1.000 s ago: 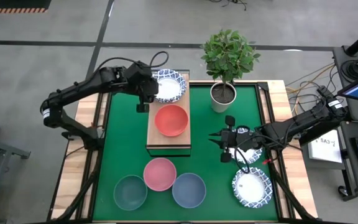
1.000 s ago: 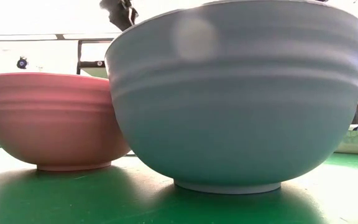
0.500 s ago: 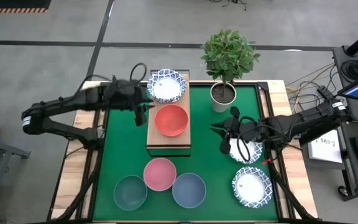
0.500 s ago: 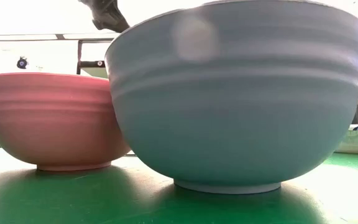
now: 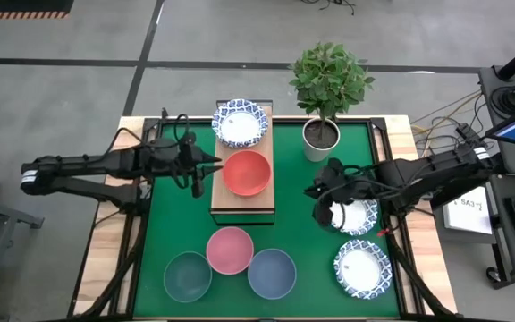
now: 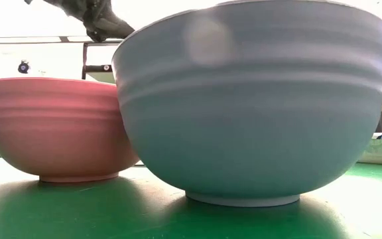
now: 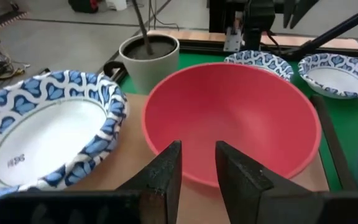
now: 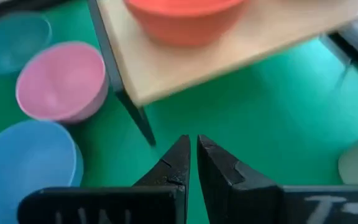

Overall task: Place and stack bowls onto a shelf
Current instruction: Stack the blue bowl on top of the orange bowl on the shelf

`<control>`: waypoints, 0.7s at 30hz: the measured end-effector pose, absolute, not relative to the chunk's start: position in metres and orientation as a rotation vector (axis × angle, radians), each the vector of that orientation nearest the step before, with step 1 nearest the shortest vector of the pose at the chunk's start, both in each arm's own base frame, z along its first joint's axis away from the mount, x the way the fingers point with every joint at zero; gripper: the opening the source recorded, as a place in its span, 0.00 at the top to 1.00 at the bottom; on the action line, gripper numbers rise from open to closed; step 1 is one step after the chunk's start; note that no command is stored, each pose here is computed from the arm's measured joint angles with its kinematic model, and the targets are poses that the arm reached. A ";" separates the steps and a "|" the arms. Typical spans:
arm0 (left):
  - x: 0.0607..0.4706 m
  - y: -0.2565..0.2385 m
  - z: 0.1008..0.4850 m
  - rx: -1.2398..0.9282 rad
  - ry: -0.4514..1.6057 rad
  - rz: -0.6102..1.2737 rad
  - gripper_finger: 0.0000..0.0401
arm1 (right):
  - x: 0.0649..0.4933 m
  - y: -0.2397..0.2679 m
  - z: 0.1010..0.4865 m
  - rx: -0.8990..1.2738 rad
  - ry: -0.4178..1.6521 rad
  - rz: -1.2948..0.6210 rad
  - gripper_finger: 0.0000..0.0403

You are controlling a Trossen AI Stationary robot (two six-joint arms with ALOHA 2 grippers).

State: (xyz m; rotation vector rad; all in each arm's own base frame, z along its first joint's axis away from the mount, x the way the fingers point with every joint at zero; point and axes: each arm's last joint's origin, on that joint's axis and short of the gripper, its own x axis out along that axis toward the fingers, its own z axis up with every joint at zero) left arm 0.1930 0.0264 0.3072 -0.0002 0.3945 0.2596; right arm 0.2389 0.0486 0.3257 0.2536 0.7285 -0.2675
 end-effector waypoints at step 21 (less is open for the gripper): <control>0.176 0.025 0.318 -0.044 0.455 0.269 0.80 | 0.261 0.064 0.298 0.631 1.196 -0.285 0.91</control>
